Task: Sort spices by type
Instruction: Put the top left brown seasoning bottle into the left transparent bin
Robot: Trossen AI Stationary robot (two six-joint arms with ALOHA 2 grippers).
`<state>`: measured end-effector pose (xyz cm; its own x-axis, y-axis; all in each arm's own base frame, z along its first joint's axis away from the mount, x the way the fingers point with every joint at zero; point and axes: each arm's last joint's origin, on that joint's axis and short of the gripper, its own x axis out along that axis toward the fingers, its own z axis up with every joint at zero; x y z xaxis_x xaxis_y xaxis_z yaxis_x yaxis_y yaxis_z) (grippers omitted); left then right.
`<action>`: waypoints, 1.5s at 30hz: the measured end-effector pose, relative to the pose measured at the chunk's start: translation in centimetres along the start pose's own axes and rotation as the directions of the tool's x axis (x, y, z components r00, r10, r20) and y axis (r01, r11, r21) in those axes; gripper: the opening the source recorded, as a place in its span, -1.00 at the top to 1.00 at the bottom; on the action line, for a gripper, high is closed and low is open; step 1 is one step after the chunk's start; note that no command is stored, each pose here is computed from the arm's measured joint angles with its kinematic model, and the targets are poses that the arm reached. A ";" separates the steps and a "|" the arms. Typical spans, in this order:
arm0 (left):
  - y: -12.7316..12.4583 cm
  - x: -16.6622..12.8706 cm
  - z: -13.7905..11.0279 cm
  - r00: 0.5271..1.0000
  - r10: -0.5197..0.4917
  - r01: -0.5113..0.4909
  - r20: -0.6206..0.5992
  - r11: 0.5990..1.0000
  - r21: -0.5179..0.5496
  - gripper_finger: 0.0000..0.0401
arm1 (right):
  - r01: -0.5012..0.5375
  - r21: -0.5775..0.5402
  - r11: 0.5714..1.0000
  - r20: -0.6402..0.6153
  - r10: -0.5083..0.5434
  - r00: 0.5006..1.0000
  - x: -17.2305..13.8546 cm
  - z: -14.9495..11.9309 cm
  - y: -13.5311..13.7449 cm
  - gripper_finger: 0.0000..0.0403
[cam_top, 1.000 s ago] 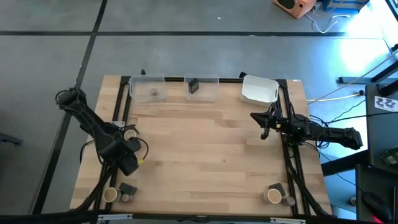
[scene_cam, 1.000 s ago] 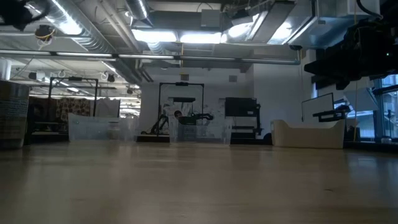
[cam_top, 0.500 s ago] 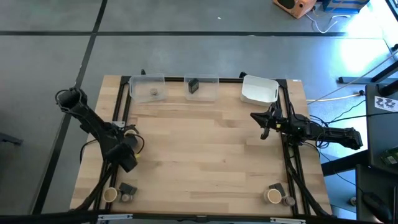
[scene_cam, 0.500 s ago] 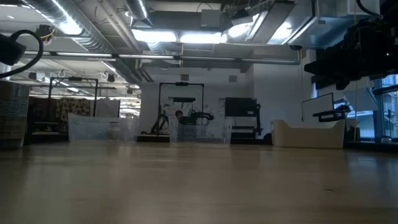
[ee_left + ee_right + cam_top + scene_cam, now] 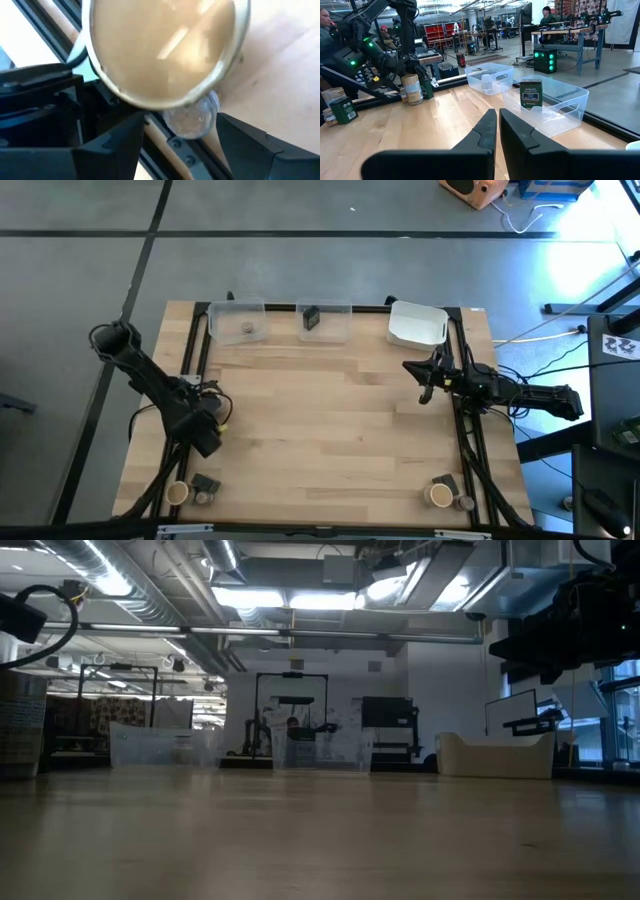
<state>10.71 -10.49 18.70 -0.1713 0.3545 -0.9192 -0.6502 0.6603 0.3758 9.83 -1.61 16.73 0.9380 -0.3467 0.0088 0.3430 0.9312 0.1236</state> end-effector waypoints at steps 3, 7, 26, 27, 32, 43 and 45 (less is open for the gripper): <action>-0.3 0.2 0.0 1.000 0.026 -0.025 -0.003 1.000 0.015 -0.16 | -0.001 0.001 1.000 -0.001 0.001 1.000 0.0 0.0 0.0 0.89; -0.7 0.5 -0.1 0.999 0.046 -0.045 -0.011 0.999 0.026 -0.16 | 0.000 0.001 1.000 -0.001 0.000 1.000 0.0 0.0 0.0 0.89; -3.4 -1.9 0.1 0.970 -0.236 0.239 -0.050 0.970 0.051 -0.16 | -0.001 0.002 1.000 -0.001 0.001 1.000 0.0 0.0 0.0 0.89; -3.5 -2.1 0.2 0.967 -0.249 0.252 -0.050 0.966 0.052 -0.16 | -0.001 0.002 1.000 0.000 0.001 1.000 0.0 0.0 0.0 0.89; -4.8 -3.3 0.8 0.921 -0.387 0.389 -0.044 0.916 0.096 -0.16 | 0.000 0.003 1.000 0.000 0.000 1.000 0.0 0.0 0.0 0.89; -3.9 -6.0 2.7 0.931 -0.364 0.358 0.020 0.922 0.145 -0.16 | -0.001 0.003 1.000 0.000 0.001 1.000 0.0 0.0 0.0 0.89; -4.2 -5.6 2.7 0.923 -0.383 0.374 0.028 0.912 0.168 -0.16 | -0.001 0.003 1.000 0.000 0.001 1.000 0.0 0.0 0.0 0.89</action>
<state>16.38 -13.48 22.56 0.1115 0.0925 -0.9895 -0.5328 0.8460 0.0190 9.83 -1.61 16.73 0.9382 -0.3460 0.0089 0.3422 0.9311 0.1263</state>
